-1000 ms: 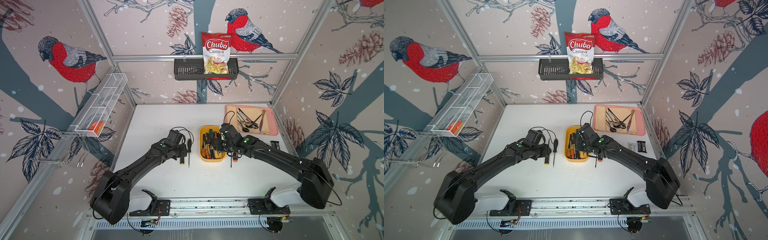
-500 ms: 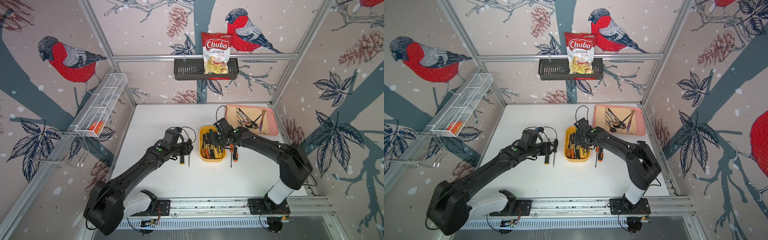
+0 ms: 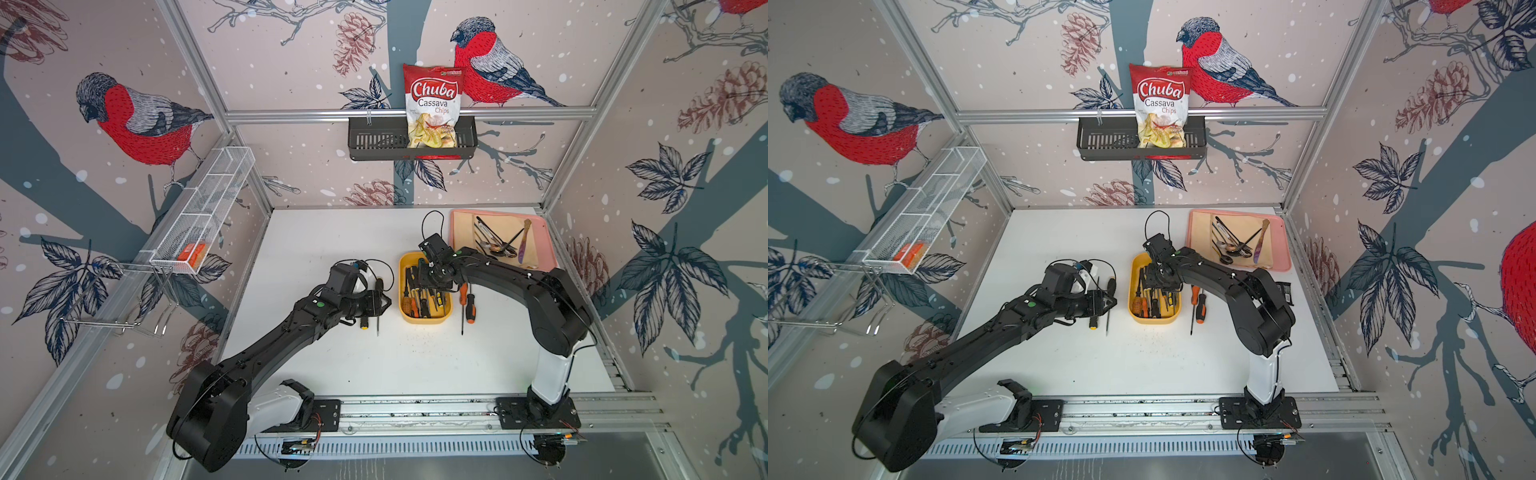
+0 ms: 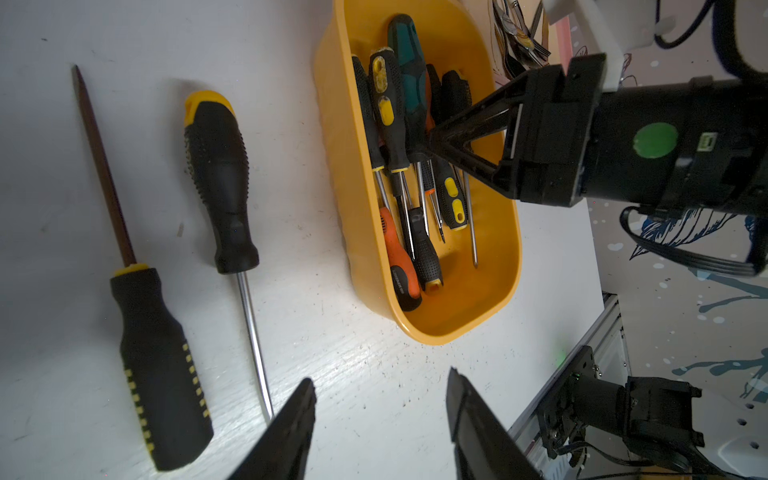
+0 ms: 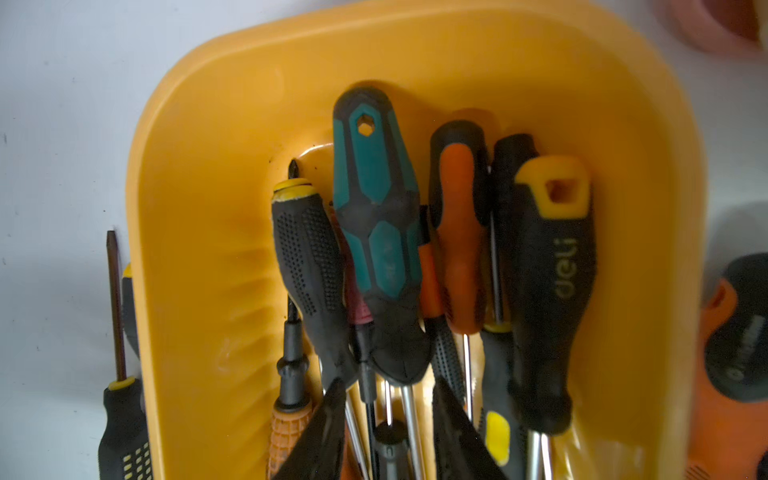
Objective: Take out the screwdriver from the storage box
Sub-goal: Pick up the screwdriver from the storage box, then place the screwdriver at the center of the board, then pick up the screwdriver from the storage box.
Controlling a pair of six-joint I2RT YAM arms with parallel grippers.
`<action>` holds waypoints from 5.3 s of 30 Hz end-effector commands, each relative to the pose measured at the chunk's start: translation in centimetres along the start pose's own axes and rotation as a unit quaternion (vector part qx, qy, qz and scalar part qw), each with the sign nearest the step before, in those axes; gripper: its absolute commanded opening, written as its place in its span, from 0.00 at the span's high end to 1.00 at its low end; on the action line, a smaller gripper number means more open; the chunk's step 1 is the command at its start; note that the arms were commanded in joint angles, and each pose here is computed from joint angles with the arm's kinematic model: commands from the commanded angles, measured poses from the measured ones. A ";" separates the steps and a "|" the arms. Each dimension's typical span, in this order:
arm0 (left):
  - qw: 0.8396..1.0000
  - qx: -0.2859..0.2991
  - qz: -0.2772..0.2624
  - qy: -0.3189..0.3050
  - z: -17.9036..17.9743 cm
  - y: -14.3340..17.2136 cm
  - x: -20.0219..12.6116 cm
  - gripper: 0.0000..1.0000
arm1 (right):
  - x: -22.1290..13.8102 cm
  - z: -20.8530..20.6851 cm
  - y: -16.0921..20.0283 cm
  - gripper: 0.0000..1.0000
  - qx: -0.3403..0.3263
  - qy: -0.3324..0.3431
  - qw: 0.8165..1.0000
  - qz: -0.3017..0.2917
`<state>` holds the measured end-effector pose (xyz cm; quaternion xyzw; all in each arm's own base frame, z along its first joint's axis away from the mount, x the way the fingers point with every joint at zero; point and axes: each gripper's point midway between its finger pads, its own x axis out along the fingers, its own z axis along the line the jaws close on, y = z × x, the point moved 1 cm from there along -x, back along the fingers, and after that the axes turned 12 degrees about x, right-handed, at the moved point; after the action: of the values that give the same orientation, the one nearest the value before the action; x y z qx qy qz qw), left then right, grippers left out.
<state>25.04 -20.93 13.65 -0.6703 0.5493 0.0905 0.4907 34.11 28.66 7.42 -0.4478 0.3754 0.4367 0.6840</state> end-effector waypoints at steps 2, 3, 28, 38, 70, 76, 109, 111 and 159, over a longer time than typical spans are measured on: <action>1.000 0.007 -0.006 0.012 -0.4 -0.3 0.0 0.47 | 0.5 0.2 -0.4 0.64 -0.014 0.007 1.000 0.005; 1.000 0.007 -0.005 0.012 -0.3 -0.3 0.1 0.47 | 0.7 0.2 -0.4 0.64 -0.014 0.007 1.000 0.006; 1.000 -0.013 -0.010 -0.001 0.3 0.3 0.0 0.48 | 3.6 -0.2 -1.3 0.82 -0.027 0.025 0.999 0.027; 1.000 -0.020 -0.015 0.013 -0.2 -0.1 0.0 0.48 | 0.3 0.9 -1.5 0.87 -0.040 0.009 0.999 0.015; 0.998 0.023 0.013 0.065 -6.0 -0.9 3.5 0.49 | -9.2 -14.3 -1.2 0.88 0.031 0.096 0.995 -0.021; 0.998 0.023 0.014 0.062 -5.9 -0.7 3.4 0.49 | -7.3 -17.4 -1.4 0.88 0.044 0.127 0.991 -0.013; 0.999 0.023 0.021 0.037 -4.7 -0.1 4.1 0.49 | -1.7 -17.5 -2.3 0.68 0.023 0.133 0.990 0.031; 0.999 0.022 0.020 0.036 -4.7 -0.2 4.1 0.49 | -1.8 -17.5 -2.4 0.65 0.022 0.134 0.990 0.031; 0.982 -0.030 0.115 -0.148 -0.5 -5.7 14.2 0.57 | -12.9 -3.0 5.1 0.62 -0.081 -0.237 0.968 -0.011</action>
<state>34.77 -31.25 8.31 -0.6082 0.5447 0.2415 0.5245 24.55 23.32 16.26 -0.3910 0.1761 0.5492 0.7173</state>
